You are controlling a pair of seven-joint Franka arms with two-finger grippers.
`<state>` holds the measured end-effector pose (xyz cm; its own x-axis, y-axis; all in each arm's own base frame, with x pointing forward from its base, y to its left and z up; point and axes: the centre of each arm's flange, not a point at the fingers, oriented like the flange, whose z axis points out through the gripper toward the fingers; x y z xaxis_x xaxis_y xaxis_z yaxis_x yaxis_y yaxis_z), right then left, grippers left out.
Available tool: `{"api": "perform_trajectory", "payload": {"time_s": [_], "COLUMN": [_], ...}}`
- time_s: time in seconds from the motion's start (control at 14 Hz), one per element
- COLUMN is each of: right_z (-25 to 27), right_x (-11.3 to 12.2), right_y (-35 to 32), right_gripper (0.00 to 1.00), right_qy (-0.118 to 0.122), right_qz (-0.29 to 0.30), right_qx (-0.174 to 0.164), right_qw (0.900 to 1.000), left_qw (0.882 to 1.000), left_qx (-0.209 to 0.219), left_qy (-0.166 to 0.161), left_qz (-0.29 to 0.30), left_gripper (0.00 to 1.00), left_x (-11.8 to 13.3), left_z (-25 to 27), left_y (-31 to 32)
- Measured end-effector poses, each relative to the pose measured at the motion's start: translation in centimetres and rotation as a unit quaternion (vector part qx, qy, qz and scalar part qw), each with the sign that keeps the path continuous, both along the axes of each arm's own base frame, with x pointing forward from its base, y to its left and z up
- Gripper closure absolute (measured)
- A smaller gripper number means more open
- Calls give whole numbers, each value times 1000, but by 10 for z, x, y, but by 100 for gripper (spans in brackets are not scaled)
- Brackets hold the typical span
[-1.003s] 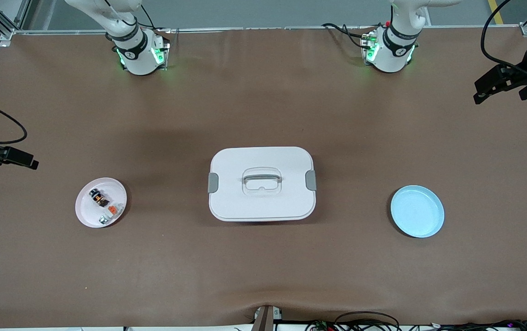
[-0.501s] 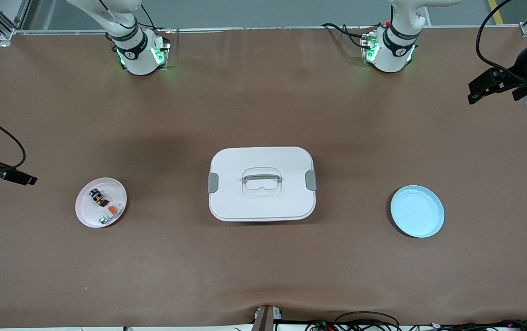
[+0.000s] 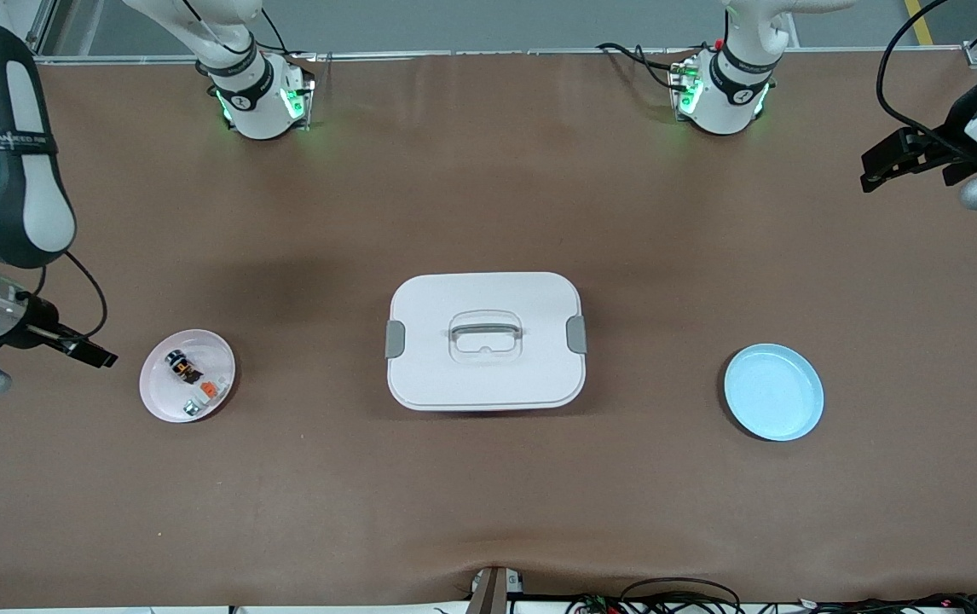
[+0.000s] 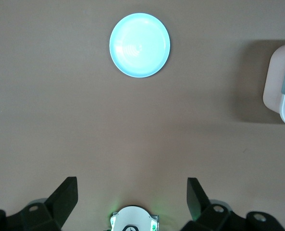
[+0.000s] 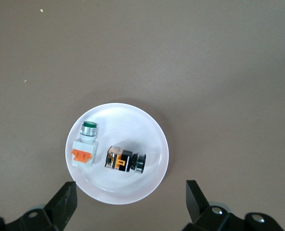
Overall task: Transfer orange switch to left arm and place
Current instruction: 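Lower the right gripper over the black-and-orange switch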
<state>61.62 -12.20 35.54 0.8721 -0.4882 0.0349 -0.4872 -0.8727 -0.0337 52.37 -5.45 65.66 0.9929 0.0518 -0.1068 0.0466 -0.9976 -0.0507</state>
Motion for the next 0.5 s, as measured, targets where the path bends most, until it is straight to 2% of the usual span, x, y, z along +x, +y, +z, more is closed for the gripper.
{"api": "perform_trajectory", "payload": {"time_s": [0.5], "right_z": [-53], "right_x": [9], "right_y": [5], "right_gripper": [0], "right_qy": [-1], "right_qz": [-63], "right_qx": [3], "right_qw": [998], "left_qw": [1000], "left_qx": [1], "left_qy": [5], "left_qz": [0], "left_gripper": [0], "left_x": [0], "left_z": [-4], "left_y": [0]}}
